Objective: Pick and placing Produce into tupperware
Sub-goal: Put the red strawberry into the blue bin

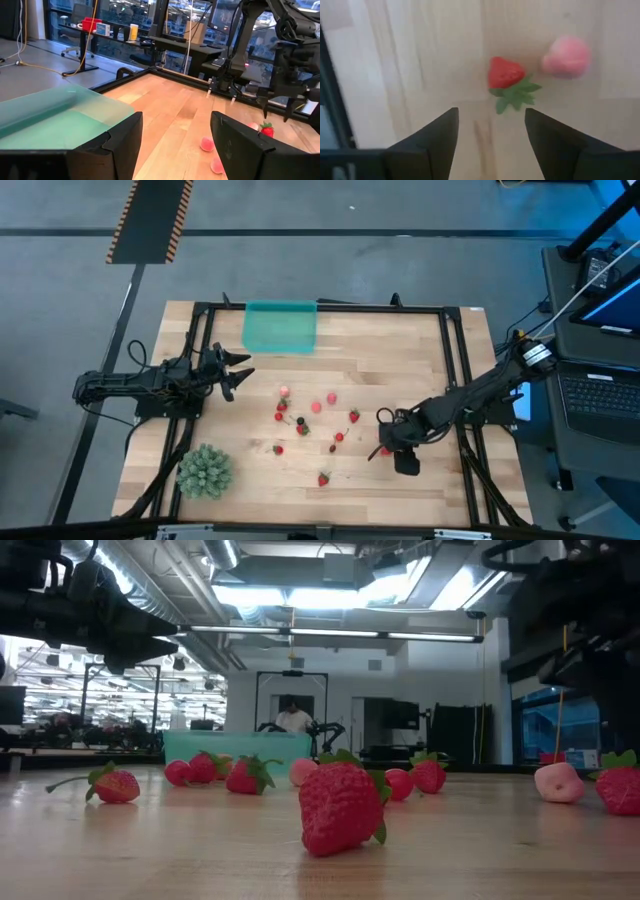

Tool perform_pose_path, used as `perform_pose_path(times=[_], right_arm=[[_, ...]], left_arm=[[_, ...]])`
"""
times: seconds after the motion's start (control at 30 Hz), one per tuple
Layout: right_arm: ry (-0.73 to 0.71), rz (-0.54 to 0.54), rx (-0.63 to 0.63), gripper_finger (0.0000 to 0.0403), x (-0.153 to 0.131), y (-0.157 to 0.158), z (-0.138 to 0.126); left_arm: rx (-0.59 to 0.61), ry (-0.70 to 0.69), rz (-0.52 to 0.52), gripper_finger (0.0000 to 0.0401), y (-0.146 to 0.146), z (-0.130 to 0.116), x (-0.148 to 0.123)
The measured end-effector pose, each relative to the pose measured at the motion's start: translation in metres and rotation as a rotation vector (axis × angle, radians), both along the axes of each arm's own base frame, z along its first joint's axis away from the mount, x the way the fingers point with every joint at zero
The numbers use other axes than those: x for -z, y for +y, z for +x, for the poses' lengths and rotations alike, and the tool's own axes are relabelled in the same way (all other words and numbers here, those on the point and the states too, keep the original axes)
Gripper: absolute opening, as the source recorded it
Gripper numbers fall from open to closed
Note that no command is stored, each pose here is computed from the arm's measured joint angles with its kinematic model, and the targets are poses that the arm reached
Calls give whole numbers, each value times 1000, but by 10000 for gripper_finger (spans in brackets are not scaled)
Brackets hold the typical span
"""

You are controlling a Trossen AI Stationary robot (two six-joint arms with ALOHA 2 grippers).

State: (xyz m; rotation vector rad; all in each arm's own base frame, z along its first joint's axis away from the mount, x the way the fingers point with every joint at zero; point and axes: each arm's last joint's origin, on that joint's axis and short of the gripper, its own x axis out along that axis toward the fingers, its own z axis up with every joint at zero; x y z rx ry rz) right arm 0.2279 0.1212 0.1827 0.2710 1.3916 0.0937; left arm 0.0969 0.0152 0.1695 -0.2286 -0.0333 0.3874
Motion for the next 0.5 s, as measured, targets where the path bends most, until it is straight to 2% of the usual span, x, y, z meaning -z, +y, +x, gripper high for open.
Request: perform_pose_path(times=[0.13, 0.5], right_arm=[[-31, -65, -18, 213, 0, -2, 0], [9, -127, -26, 210, 16, -1, 5]], left_arm=[[0, 0, 0, 226, 0, 0, 0], [-1, 0, 0, 226, 0, 0, 0]])
